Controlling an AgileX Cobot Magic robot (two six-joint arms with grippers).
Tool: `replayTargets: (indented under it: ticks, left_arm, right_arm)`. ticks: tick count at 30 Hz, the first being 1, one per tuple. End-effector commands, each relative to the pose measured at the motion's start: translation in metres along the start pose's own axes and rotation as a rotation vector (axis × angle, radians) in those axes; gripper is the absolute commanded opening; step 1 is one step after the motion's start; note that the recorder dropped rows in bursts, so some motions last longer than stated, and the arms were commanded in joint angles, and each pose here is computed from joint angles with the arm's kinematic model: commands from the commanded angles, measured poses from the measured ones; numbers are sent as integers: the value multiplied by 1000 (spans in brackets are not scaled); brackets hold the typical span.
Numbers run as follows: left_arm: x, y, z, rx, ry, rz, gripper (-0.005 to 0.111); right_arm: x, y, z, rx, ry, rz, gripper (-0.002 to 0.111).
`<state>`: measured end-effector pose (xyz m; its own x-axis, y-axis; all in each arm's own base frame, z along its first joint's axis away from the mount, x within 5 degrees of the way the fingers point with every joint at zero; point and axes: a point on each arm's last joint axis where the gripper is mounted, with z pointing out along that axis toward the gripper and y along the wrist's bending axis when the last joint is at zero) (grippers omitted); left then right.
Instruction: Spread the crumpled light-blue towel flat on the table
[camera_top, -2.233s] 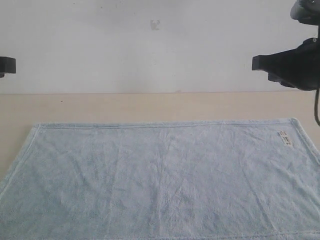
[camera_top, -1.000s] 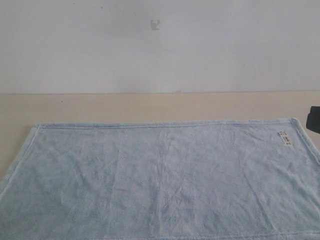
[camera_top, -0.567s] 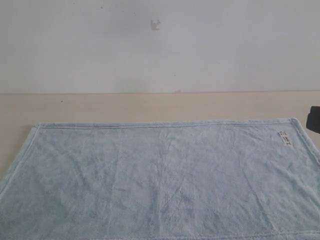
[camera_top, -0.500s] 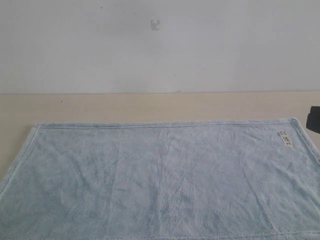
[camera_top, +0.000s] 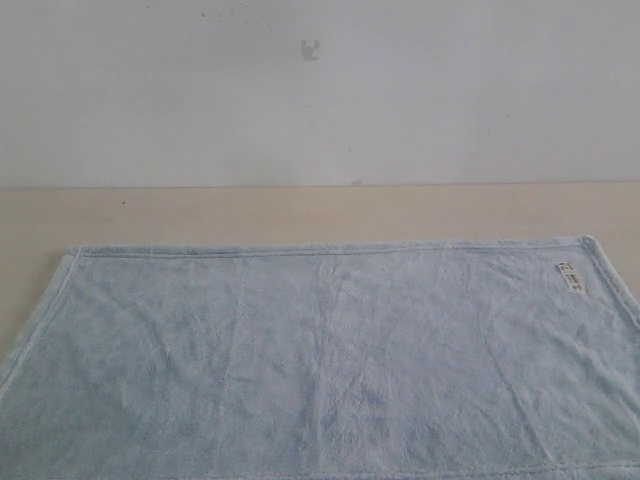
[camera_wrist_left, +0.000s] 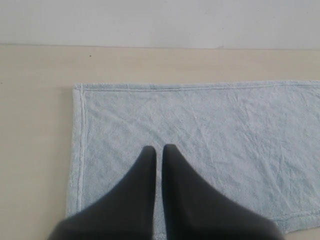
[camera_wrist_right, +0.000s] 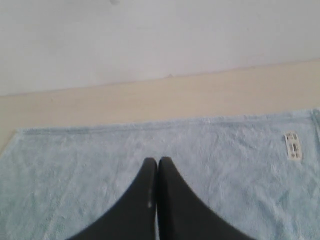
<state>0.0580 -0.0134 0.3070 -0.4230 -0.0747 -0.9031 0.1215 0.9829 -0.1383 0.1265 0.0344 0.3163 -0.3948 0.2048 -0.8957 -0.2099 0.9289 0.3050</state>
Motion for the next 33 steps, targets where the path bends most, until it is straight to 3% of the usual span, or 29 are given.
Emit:
replayTargets:
  ticks: [1,8,22,33]
  left_arm:
    - [0,-1,-1,11,-9,-3,4]
    - [0,-1,-1,11,-9,-3,4]
    - [0,-1,-1,11,-9,-3,4]
    - [1,-1,-1,11,-3,-3,4]
  right_arm:
    - [-5,8,-37,-41,-156,-32,0]
    - [-3,15,-72,-80,-302,-60,0]
    - [2,18,-99,-110,-420,-81,0]
    - [59,-7,-70,-47,-358,-75,0]
